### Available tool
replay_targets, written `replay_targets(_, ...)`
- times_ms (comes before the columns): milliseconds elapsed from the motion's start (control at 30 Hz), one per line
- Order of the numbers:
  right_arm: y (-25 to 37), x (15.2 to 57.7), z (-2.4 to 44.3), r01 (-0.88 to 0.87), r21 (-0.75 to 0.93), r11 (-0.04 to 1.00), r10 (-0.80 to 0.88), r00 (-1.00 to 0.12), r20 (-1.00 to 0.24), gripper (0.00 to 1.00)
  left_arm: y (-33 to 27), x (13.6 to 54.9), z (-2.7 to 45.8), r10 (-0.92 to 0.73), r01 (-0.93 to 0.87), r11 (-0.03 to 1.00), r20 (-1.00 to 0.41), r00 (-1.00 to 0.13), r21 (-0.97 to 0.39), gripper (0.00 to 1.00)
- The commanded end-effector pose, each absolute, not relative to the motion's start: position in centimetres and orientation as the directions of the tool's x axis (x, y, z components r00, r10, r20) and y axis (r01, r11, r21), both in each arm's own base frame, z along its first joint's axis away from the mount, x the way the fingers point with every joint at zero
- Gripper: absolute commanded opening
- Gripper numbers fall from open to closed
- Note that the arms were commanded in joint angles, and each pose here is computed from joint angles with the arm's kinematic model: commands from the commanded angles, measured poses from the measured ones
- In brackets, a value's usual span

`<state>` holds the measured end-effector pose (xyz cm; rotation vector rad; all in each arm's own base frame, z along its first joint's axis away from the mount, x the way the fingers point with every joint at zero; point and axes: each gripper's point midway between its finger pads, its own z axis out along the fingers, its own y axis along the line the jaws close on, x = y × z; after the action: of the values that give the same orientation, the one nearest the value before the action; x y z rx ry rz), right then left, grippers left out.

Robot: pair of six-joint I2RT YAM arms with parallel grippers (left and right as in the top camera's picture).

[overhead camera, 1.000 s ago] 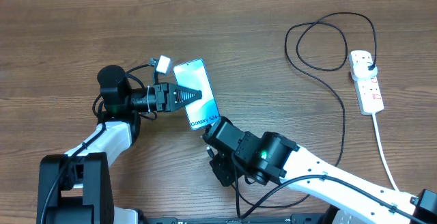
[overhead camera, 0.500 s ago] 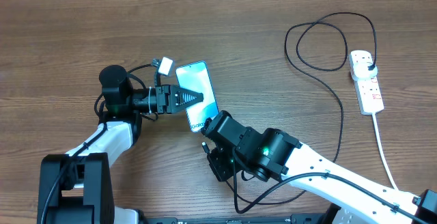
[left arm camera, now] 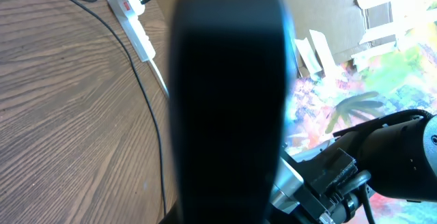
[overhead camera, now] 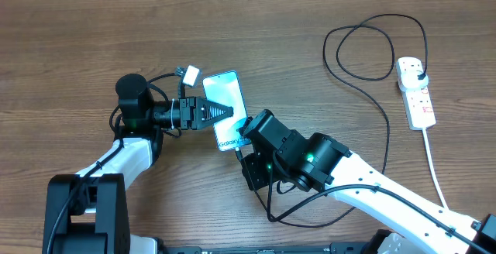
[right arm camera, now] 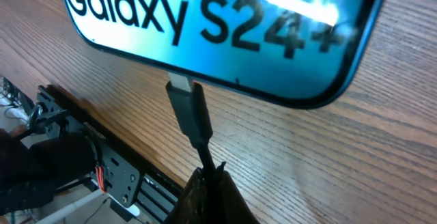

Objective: Plug charger to phone and switch on socket

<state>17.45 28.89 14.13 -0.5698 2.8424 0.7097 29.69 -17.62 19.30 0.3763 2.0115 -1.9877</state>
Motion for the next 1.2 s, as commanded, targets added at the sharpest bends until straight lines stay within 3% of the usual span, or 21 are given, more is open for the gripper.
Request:
replay_targets(0,29.8,17.5,15.6,-0.406,0.462,0.788,-0.32,-0.912,-0.257,0.04,-17.8,29.5,19.9,0.01,0.429,-0.003,-0.429,-0.903,-0.903,0.04)
replay_targets(600,28.9,17.2,15.0,-0.437,0.418,0.797,-0.36,-0.898,-0.252,0.05,-17.5,30.2,19.9,-0.024,0.433,0.02,-0.433,-0.901,-0.901,0.04)
replay_targets(833,26.6,20.7,11.1,-0.433,0.198,0.879,-0.352,-0.871,-0.342,0.36,-11.3,33.3,19.8,-0.21,0.415,0.112,-0.429,-0.878,-0.903,0.04)
replay_targets(1000,28.2,22.4,7.4,-0.469,0.154,0.87,-0.398,-0.85,-0.345,0.4,-7.0,33.9,19.9,-0.303,0.372,0.135,-0.395,-0.867,-0.918,0.04)
replay_targets(1167,27.9,22.1,2.7,-0.465,0.097,0.88,-0.436,-0.871,-0.226,0.37,-5.5,33.6,19.8,-0.326,0.337,0.123,-0.358,-0.875,-0.934,0.04)
